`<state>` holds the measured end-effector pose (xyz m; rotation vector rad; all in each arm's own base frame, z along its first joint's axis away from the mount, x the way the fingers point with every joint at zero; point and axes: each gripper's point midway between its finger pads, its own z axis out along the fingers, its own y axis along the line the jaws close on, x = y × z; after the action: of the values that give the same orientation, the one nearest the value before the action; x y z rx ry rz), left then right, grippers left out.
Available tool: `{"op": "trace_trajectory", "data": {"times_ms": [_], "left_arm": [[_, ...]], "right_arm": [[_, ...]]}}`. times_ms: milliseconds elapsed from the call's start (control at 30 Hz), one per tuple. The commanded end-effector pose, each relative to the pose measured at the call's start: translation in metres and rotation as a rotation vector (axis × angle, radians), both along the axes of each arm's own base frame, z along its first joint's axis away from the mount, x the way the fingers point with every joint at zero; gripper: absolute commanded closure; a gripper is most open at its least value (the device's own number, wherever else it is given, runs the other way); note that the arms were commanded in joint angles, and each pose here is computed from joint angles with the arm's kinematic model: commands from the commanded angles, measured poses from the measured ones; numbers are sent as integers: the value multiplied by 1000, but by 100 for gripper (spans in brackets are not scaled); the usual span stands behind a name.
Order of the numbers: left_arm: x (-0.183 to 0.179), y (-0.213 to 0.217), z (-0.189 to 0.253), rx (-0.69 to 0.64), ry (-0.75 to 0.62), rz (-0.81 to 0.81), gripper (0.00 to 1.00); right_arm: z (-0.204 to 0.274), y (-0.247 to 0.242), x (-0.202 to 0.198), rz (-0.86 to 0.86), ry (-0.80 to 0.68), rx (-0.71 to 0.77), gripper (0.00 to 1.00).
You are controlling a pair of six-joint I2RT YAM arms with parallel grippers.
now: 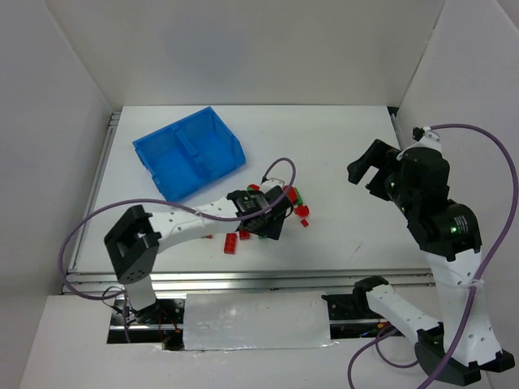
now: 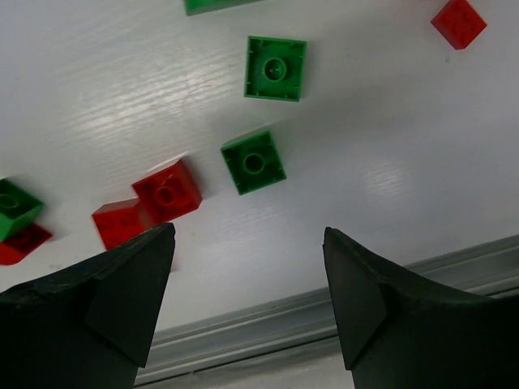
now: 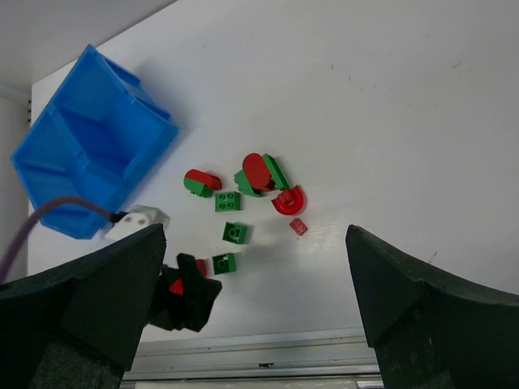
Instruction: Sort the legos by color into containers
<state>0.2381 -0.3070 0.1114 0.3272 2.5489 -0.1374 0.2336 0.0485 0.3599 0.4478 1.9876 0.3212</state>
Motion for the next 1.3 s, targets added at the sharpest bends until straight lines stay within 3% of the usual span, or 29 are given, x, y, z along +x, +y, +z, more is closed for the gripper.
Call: {"op": "trace_trajectory", "data": {"times_ms": [0, 267, 567, 667, 700, 800, 967, 1000, 1100, 1200, 1267], "left_arm": [[1, -30, -24, -59, 40, -3, 14], [7, -41, -67, 6, 56, -37, 20], [18, -37, -84, 52, 54, -11, 24], [16, -33, -91, 47, 74, -10, 37], [17, -35, -91, 37, 70, -15, 48], [19, -36, -86, 30, 60, -25, 65], [28, -35, -54, 38, 10, -23, 97], [33, -36, -40, 30, -16, -6, 100], [49, -11, 16, 40, -123, 77, 100], [81, 52, 65, 39, -165, 257, 100], [108, 118, 86, 45, -168, 427, 100]], "right_arm": [[-2, 0, 0, 8, -13, 0, 1], [-5, 7, 0, 56, -8, -4, 0], [-4, 21, 3, 123, 7, 19, 1], [-4, 22, 5, 127, 9, 20, 0], [-4, 22, 5, 129, 9, 21, 0], [-2, 22, 5, 129, 8, 20, 0], [0, 23, 6, 132, 6, 22, 0], [0, 23, 6, 131, 5, 21, 0], [0, 21, 7, 125, 2, 13, 1], [-9, 22, 11, 128, 17, 7, 0], [-12, 27, 14, 145, 22, 17, 0]]}}
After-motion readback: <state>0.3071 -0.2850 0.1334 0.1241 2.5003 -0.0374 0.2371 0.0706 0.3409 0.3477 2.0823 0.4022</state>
